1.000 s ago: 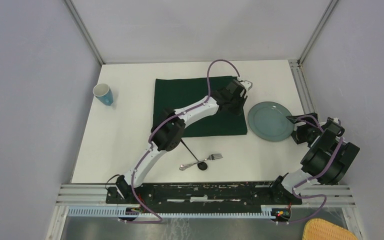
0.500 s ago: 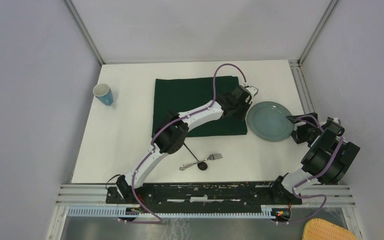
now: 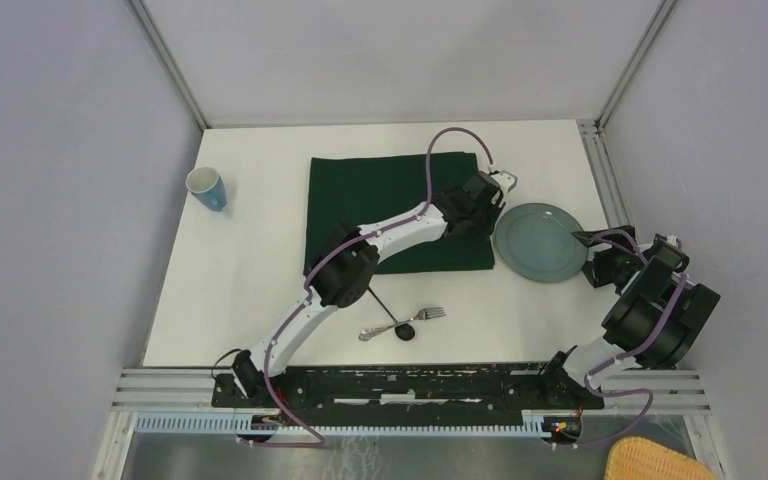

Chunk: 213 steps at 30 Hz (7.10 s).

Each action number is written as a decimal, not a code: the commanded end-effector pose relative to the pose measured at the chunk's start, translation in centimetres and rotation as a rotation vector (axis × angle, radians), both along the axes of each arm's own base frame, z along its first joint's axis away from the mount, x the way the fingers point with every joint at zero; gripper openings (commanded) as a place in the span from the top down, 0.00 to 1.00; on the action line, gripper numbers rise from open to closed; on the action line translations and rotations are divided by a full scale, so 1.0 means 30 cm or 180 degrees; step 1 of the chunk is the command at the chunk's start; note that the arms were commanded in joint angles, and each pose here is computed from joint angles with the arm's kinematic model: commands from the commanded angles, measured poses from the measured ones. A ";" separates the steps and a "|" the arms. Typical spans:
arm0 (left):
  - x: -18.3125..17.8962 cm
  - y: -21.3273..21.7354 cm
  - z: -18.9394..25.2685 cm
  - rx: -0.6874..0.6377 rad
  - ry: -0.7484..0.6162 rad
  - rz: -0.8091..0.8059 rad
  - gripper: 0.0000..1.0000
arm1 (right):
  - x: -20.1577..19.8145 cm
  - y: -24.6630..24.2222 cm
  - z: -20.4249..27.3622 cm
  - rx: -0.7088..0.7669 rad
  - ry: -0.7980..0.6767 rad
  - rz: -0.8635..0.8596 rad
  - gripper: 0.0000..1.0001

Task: Set the dinner table for one person
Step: Pick up the plate at the center of the board, then place the plate on the napkin.

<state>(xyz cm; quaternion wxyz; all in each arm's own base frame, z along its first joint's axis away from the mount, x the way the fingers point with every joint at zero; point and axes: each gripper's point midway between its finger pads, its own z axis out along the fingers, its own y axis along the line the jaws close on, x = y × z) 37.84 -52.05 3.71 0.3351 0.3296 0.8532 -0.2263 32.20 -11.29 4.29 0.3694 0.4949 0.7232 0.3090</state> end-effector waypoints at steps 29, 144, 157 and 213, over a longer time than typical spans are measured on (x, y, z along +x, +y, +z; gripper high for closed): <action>0.054 -0.086 -0.005 -0.0415 -0.0155 0.0191 0.75 | -0.016 0.029 -0.059 0.0023 0.0173 0.0038 0.14; 0.132 -0.077 0.046 -0.0211 -0.0639 0.0180 0.73 | 0.090 0.270 0.120 0.0470 -0.0747 0.0759 1.00; 0.144 -0.066 0.092 -0.0217 -0.0699 0.0256 0.73 | 0.086 0.270 0.155 0.0379 -0.0792 0.0787 1.00; 0.213 0.648 0.882 -0.0264 -0.1407 0.1698 0.52 | 0.316 0.800 0.385 0.0423 -0.1462 0.1944 1.00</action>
